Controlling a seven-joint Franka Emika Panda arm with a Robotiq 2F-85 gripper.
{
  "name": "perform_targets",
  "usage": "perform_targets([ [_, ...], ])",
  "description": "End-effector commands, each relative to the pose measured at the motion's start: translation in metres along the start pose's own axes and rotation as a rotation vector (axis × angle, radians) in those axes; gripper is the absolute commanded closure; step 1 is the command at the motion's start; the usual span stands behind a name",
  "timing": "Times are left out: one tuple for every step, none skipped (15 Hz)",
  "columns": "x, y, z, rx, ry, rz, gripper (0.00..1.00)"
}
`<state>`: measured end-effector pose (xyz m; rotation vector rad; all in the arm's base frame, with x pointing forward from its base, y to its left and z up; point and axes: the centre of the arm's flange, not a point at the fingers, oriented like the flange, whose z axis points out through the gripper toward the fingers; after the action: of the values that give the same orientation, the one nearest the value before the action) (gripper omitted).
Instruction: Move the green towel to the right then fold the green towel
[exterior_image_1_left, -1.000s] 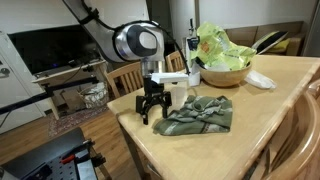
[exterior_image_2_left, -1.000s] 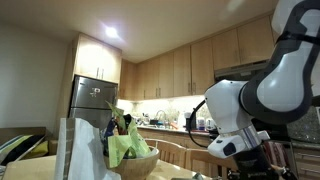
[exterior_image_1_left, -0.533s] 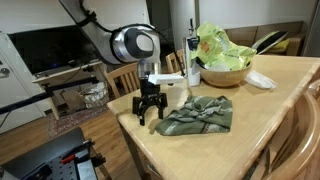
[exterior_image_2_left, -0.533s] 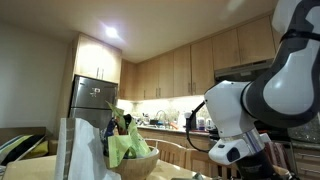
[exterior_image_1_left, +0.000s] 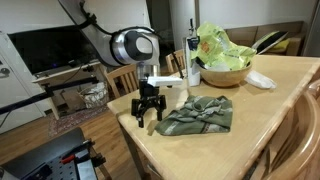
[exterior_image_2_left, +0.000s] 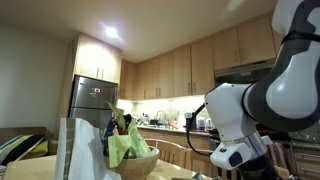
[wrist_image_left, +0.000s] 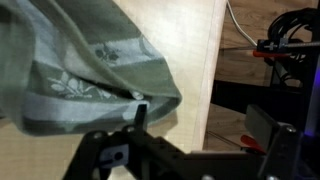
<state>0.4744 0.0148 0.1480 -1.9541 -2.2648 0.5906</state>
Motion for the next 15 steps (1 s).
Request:
perform_targets([
  [-0.014,0.007,0.006,0.027,-0.009,-0.005,0.0],
  [-0.017,0.009,0.008,0.03,-0.01,0.0,0.0],
  [-0.019,0.01,0.01,0.034,-0.008,0.003,0.0],
  [-0.022,0.013,0.012,0.036,-0.006,0.01,0.0],
  [-0.023,0.014,0.013,0.038,-0.005,0.013,0.0],
  [-0.025,0.017,0.014,0.036,-0.004,0.018,0.0],
  [-0.026,0.018,0.015,0.033,-0.004,0.022,0.25],
  [-0.026,0.02,0.016,0.033,-0.004,0.034,0.28],
  [-0.027,0.022,0.017,0.032,-0.002,0.032,0.34],
  [-0.028,0.023,0.017,0.03,0.001,0.034,0.44],
  [-0.028,0.024,0.017,0.028,0.004,0.036,0.51],
  [-0.029,0.025,0.016,0.024,0.006,0.039,0.6],
  [-0.03,0.027,0.015,0.022,0.009,0.046,0.66],
  [-0.031,0.028,0.015,0.019,0.01,0.046,0.73],
  [-0.031,0.028,0.013,0.015,0.012,0.048,0.82],
])
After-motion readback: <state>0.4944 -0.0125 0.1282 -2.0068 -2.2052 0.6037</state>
